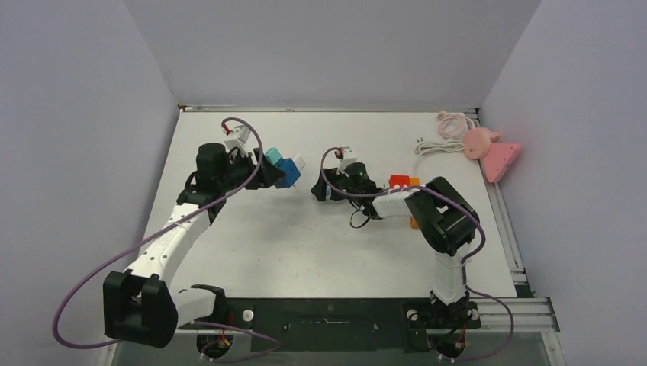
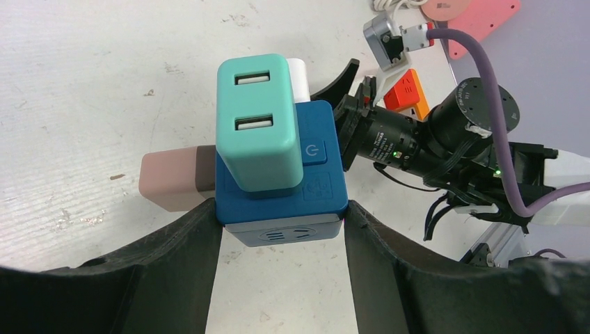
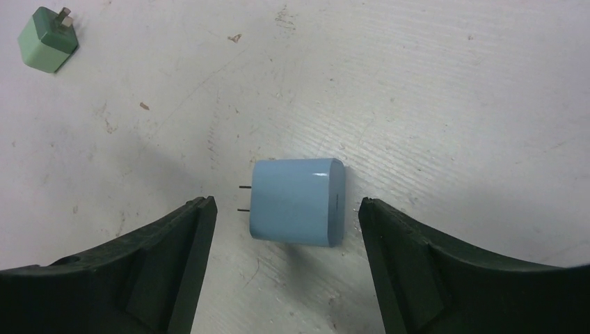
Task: Pull the plug off the socket
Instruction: Place the plug at the center of the board.
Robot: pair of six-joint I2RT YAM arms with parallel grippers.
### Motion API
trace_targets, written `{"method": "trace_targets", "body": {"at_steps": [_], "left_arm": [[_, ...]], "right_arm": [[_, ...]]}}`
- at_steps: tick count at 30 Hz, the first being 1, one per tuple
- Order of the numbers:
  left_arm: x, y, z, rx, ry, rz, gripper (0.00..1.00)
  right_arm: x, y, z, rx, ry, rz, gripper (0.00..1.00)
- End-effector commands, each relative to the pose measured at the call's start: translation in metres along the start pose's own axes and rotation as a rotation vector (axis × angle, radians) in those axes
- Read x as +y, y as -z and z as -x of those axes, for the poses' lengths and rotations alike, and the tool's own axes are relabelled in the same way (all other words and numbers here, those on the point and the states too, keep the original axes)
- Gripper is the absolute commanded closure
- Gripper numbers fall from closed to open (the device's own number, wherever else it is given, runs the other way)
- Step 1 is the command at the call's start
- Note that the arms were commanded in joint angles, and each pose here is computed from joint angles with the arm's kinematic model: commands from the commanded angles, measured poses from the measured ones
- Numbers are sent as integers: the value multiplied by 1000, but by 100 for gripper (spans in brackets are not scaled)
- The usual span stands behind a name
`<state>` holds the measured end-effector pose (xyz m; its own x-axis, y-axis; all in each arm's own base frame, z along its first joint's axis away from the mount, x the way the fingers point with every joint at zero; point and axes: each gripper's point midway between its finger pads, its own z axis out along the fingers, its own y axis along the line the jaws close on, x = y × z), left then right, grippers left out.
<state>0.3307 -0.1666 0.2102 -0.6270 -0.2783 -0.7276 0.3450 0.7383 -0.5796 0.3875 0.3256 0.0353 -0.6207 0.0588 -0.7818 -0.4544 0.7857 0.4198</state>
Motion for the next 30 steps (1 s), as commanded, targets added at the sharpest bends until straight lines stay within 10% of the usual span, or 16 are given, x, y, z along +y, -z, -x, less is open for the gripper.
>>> {"method": "trace_targets", "body": {"at_steps": [1,15,30], "left_arm": [[-19,-1,21,-51,-98,-92,96],[-74,14,11,-2,-253,-428,96],[-102,23,3,41,-185,-672,96]], "right_arm": [[4,27,48,-138,25,0,20],[35,159,147,-376,141,125,6],[83,179,128,-231,54,630,4]]}}
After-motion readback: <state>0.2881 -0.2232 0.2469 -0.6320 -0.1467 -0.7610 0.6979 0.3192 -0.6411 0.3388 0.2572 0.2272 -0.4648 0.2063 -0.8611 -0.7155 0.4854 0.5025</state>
